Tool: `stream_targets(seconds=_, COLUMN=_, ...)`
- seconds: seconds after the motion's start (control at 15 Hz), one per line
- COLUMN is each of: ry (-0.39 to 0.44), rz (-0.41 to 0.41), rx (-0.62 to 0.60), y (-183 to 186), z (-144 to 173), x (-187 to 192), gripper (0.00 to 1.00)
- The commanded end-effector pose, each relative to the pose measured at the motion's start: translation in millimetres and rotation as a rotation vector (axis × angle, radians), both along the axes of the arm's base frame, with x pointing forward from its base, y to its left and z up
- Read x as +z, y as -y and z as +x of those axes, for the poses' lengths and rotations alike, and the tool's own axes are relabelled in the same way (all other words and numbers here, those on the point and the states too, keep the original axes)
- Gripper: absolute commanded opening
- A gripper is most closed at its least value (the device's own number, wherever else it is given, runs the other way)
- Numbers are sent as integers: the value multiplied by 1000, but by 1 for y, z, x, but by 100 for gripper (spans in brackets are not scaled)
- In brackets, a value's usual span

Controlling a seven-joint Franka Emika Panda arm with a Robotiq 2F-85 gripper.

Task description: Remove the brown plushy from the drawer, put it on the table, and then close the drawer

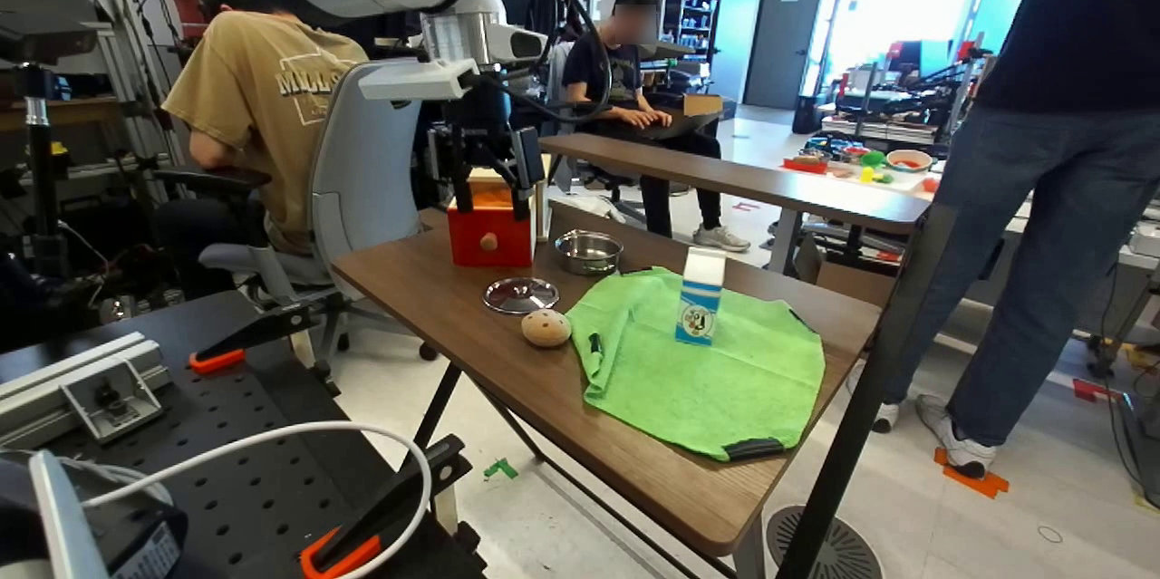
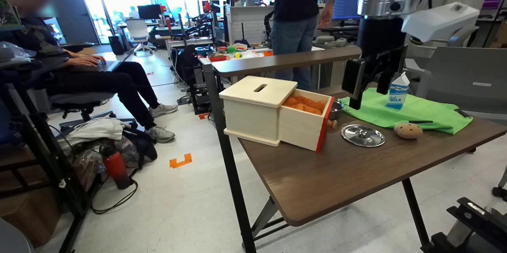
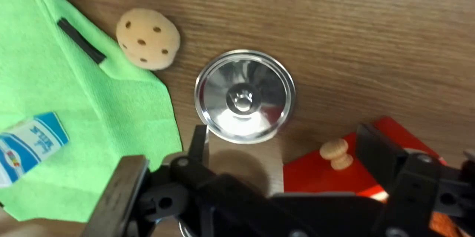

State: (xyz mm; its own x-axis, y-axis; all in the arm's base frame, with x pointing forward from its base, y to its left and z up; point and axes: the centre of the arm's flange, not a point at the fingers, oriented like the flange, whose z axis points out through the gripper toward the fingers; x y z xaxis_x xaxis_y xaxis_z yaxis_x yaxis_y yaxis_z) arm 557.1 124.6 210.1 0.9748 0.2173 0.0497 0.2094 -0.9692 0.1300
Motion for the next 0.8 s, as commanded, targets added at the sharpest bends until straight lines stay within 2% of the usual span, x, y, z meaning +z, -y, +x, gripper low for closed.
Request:
stream_targets(seconds=0.0, ry=142, rz=92, rx=118, y=5, z=-7, x=-16, gripper=100)
stream_targets(seconds=0.27, ry=225, rz=158, rx=248, y=-2, z=-15, x=-32, gripper=100)
stream_targets(seconds=0.73, ry=214, rz=209, rx=321, y=-6, z=-21, x=-44, gripper=100)
